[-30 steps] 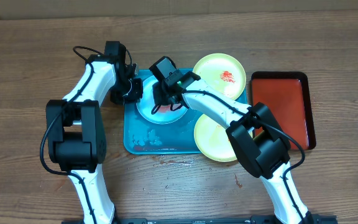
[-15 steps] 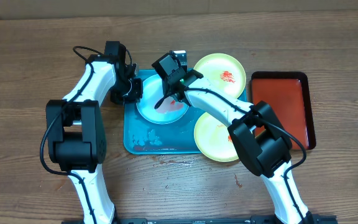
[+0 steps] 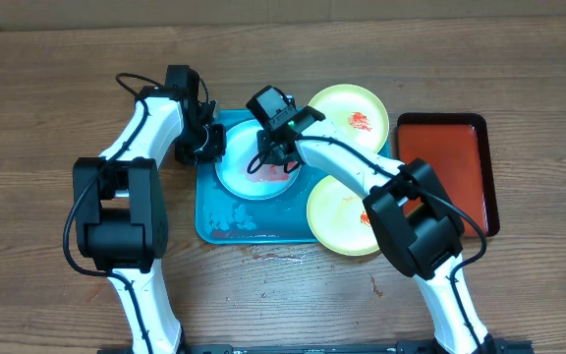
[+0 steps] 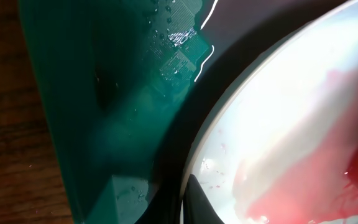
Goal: Clean dirty plates on tray and stack at the side
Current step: 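Scrub the white plate with the sponge while the left gripper holds it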
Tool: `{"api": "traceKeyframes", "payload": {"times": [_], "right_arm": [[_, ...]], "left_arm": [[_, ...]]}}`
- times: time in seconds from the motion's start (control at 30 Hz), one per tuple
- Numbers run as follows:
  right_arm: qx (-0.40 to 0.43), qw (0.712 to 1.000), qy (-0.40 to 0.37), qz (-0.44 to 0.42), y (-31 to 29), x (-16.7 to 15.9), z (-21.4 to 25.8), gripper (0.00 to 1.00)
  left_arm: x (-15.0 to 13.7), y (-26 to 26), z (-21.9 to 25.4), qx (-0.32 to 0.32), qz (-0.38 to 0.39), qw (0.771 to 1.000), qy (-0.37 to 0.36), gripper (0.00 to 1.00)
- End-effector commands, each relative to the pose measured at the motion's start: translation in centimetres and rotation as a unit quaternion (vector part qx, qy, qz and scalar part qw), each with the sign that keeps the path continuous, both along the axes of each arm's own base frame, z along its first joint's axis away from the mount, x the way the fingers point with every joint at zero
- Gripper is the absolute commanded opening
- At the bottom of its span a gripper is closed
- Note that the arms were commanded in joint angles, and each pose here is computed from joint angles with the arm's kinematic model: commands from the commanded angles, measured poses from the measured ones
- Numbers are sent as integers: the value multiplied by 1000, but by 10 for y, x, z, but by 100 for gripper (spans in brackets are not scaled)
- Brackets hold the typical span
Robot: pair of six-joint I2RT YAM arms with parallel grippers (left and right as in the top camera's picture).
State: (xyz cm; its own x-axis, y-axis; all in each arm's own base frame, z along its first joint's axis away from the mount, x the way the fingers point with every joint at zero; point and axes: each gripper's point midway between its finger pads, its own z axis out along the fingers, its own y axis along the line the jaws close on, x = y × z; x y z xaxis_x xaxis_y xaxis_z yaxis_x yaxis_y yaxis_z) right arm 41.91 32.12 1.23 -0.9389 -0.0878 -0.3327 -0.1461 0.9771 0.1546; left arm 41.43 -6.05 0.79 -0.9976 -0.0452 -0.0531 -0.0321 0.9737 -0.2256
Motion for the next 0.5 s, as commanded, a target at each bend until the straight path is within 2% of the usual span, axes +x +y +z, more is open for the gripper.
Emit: {"api": "traceKeyframes", "payload": {"times": [0.0, 0.33, 0.47], "right_arm": [[83, 992, 68, 63, 38, -31, 4, 4], [126, 984, 98, 84, 52, -44, 9, 4], [109, 984, 116, 80, 44, -51, 5, 4]], "left_arm": [[-5, -1, -16, 3, 2, 1000, 20, 4], [-4, -1, -16, 3, 2, 1000, 19, 4], [-4, -1, -16, 3, 2, 1000, 20, 4]]}}
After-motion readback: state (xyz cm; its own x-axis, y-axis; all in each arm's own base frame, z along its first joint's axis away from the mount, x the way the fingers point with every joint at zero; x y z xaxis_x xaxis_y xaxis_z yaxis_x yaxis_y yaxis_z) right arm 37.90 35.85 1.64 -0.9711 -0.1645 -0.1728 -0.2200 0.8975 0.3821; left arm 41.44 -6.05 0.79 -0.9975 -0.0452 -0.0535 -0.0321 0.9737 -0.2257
